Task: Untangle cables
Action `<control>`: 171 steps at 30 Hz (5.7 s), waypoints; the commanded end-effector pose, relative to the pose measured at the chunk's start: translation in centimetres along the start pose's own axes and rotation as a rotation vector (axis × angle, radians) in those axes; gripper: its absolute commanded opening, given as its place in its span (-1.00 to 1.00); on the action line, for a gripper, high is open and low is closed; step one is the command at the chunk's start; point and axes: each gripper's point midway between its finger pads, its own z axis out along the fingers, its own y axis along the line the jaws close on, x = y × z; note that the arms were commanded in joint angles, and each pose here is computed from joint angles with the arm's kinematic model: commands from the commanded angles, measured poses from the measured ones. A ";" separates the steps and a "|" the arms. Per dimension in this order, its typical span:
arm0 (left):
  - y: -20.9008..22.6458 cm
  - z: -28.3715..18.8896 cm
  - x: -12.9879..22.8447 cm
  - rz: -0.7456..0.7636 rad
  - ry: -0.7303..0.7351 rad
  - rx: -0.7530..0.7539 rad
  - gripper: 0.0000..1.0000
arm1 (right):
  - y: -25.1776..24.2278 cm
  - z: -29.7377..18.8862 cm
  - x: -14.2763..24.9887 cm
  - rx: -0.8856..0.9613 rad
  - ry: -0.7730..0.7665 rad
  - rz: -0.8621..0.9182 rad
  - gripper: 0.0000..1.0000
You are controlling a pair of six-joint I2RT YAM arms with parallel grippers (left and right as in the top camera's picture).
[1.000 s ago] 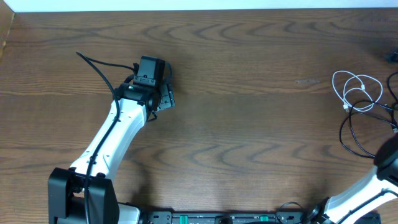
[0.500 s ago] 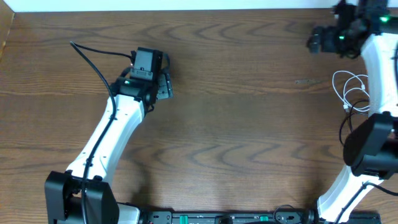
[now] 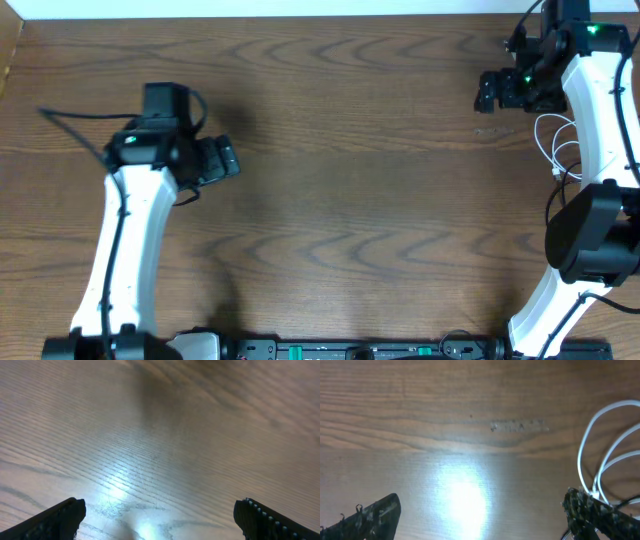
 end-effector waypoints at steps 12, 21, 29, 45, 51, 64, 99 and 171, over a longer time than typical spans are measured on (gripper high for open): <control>-0.5 -5.7 2.8 0.081 -0.247 0.175 0.99 | -0.1 -2.7 4.6 0.024 -0.215 -0.024 0.99; -0.1 -6.4 4.4 0.038 -0.456 0.241 0.99 | 0.9 -8.2 8.6 0.054 -0.565 -0.071 0.99; 0.0 -5.8 4.7 0.028 -0.432 0.236 1.00 | 1.2 -12.6 9.8 0.090 -0.710 -0.083 0.99; 0.0 -3.9 4.7 0.024 -0.360 0.216 0.99 | 1.7 -12.5 9.8 0.081 -0.707 -0.096 0.99; 0.1 -2.9 4.8 0.021 -0.319 0.205 0.99 | 3.5 -12.2 9.9 0.048 -0.701 -0.147 0.99; 0.2 -0.1 5.2 0.014 -0.208 0.174 0.99 | 3.8 -13.0 10.8 0.042 -0.722 -0.153 0.99; 0.4 2.3 5.9 0.008 -0.109 0.146 0.99 | 4.8 -12.0 16.4 0.037 -1.568 -0.230 0.98; 0.7 1.1 5.1 0.031 -0.195 0.136 0.99 | 3.7 -4.6 18.5 0.053 -1.256 -0.210 0.99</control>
